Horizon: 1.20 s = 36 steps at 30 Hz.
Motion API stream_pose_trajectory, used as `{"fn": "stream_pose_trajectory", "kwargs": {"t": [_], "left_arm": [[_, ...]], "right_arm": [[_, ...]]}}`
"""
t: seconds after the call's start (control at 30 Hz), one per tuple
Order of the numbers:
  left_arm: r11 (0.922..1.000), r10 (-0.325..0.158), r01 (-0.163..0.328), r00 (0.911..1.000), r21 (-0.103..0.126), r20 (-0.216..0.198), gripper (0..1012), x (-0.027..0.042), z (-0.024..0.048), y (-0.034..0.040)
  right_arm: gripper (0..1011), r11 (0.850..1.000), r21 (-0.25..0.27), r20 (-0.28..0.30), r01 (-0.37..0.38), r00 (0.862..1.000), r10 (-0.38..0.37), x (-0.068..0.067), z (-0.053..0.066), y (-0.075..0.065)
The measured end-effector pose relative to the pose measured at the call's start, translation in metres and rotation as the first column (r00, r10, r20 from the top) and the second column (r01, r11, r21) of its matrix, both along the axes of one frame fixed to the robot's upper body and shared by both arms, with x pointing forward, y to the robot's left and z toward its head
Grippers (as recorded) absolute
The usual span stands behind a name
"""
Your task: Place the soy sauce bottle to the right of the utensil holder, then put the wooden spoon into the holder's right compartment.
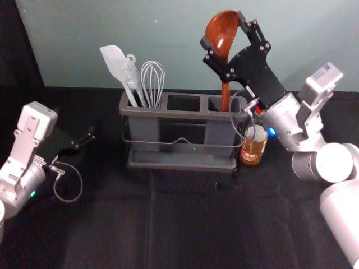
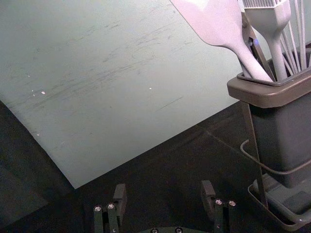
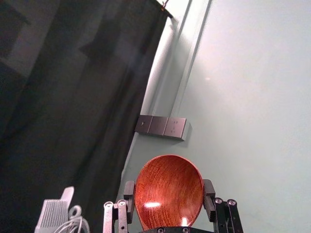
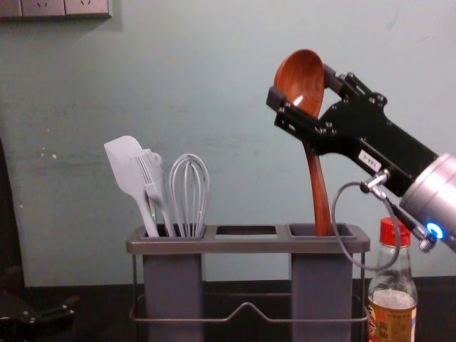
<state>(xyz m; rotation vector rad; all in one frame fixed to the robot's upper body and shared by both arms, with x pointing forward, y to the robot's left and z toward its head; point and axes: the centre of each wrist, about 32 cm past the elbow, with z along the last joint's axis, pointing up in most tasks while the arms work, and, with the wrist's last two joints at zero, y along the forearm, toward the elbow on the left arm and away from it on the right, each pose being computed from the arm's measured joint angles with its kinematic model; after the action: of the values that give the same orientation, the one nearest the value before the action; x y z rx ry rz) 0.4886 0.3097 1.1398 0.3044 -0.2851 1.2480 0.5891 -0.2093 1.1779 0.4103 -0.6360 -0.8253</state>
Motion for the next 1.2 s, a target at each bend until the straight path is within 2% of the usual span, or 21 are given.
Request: {"fn": "stream_pose_trajectory", "kwargs": {"t": [0.23, 0.57, 1.2], "left_arm": [[1.0, 0.0, 0.0, 1.0, 0.0, 0.0, 1005, 0.0, 0.0, 0.0], [1.0, 0.0, 0.0, 1.0, 0.0, 0.0, 1005, 0.0, 0.0, 0.0], [1.0, 0.0, 0.0, 1.0, 0.0, 0.0, 1005, 0.0, 0.0, 0.0]], "right_arm": [[840, 1.0, 0.004, -0.023, -0.001, 1.0, 0.001, -0.008, -0.019, -0.002], [840, 1.0, 0.007, -0.054, 0.005, 0.999, -0.005, -0.017, -0.037, -0.006], [839, 1.0, -0.003, -0.085, 0.007, 0.996, -0.007, -0.027, -0.053, -0.008]]}}
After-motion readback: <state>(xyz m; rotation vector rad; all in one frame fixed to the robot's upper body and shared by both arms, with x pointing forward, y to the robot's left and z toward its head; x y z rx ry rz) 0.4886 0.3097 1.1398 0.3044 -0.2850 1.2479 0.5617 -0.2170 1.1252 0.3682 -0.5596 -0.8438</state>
